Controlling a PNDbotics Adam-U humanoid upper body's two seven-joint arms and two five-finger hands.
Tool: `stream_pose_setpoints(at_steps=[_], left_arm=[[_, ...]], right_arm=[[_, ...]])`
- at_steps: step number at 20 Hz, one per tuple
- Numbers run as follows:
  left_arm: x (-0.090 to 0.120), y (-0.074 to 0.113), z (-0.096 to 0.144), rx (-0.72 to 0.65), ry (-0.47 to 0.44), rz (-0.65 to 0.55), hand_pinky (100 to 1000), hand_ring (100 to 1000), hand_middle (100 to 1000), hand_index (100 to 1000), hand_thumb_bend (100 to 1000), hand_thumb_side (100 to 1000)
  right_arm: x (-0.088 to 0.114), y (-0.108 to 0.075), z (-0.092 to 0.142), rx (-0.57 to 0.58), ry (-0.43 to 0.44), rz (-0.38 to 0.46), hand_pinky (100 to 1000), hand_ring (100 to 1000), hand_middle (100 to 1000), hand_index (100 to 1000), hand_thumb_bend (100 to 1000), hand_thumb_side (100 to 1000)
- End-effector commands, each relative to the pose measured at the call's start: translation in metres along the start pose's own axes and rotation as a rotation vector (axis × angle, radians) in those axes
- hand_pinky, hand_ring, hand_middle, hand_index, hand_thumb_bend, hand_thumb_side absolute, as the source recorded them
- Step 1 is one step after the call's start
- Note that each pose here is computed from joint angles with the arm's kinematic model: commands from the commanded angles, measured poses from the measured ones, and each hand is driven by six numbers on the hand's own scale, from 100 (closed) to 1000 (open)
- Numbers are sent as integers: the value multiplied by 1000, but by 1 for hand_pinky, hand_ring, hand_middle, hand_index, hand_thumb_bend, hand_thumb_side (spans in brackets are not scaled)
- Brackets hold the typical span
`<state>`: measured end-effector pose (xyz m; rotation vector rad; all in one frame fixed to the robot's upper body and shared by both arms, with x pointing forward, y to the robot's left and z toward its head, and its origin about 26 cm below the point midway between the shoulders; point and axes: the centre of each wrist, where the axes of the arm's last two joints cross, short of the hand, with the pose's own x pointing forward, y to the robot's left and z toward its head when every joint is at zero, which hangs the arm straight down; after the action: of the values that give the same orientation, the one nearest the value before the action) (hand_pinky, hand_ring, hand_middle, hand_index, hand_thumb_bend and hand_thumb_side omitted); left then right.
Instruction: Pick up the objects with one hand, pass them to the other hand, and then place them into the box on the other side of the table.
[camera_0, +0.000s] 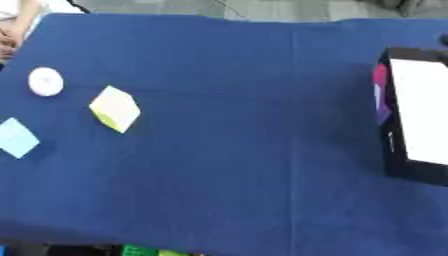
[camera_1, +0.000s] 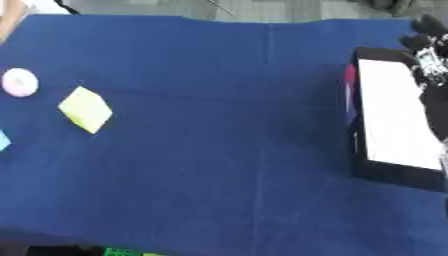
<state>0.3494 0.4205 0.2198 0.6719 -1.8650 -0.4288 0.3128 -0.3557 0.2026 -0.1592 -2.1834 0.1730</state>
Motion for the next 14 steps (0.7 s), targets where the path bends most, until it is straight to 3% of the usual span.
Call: stream_pose_setpoints(at_steps=[1,8,14], left_arm=[[6,41,-3,-92,84,-181,991,878,830,948,178,750],[4,68,-5,-361,243,-403,994,916,846,927,378,665],[-1,73,-11,-547,343,-504,989,928,845,907,495,601]], right_arm=[[15,-7,-5,24,-44,57,1000,1000,1000,1000,100,570],[18,-9,-7,53,-52,86,1000,1000,1000,1000,100,565],[16,-9,-5,65,-47,103,1000,1000,1000,1000,100,562]])
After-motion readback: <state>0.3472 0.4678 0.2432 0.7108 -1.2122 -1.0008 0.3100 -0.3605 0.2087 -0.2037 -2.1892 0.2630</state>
